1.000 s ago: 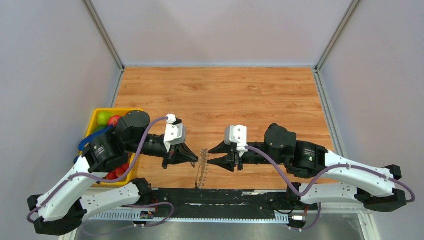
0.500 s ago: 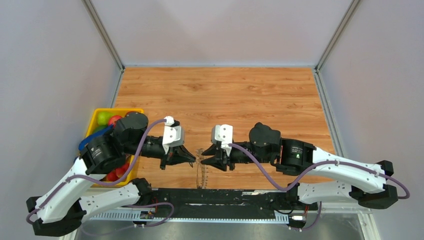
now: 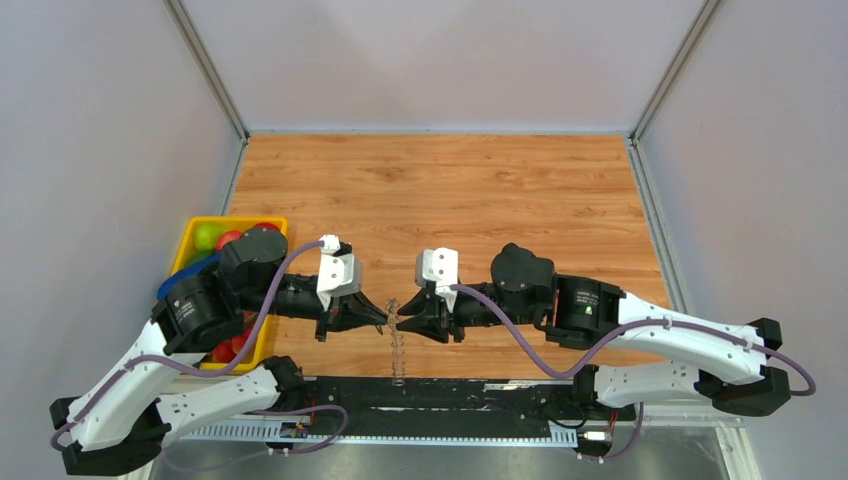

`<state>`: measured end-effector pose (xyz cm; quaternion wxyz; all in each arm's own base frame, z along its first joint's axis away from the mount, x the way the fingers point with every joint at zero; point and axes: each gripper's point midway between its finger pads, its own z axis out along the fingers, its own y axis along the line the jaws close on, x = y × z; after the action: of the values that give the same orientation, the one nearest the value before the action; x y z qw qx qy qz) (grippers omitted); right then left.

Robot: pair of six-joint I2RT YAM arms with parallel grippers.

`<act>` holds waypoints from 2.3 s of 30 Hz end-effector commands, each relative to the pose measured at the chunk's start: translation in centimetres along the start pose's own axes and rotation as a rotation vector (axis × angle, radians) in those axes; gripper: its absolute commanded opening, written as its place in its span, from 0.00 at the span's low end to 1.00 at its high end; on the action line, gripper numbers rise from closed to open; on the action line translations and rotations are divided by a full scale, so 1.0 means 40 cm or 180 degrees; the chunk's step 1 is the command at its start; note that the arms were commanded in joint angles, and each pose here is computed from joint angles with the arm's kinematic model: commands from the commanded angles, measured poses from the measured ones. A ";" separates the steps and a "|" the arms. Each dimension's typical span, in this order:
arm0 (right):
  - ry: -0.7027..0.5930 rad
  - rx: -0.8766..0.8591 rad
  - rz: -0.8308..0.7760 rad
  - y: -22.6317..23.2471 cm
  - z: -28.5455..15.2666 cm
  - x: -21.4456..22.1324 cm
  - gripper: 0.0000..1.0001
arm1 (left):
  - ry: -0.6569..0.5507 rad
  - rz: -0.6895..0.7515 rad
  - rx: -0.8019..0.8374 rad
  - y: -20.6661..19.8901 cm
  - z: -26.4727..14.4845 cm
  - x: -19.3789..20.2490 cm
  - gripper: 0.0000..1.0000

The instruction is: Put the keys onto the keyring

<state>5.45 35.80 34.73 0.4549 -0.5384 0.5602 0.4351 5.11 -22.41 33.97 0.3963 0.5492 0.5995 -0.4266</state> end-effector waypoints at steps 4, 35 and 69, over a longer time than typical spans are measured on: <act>-0.0310 -0.0128 0.0016 0.020 -0.003 -0.090 0.28 | -0.0130 0.0126 -0.0006 0.001 -0.003 -0.029 0.00; -0.0595 0.0023 -0.0027 0.000 -0.008 -0.136 0.00 | -0.0231 0.0172 0.0049 -0.015 -0.011 -0.032 0.18; -0.0989 0.0125 0.0013 -0.004 -0.052 -0.179 0.00 | -0.0426 0.0239 -0.0052 0.004 -0.004 -0.069 0.00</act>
<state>5.56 36.04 38.14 0.5015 -0.4966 0.5270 0.4735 5.43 -22.75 36.73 0.4592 0.5388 0.5542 -0.4378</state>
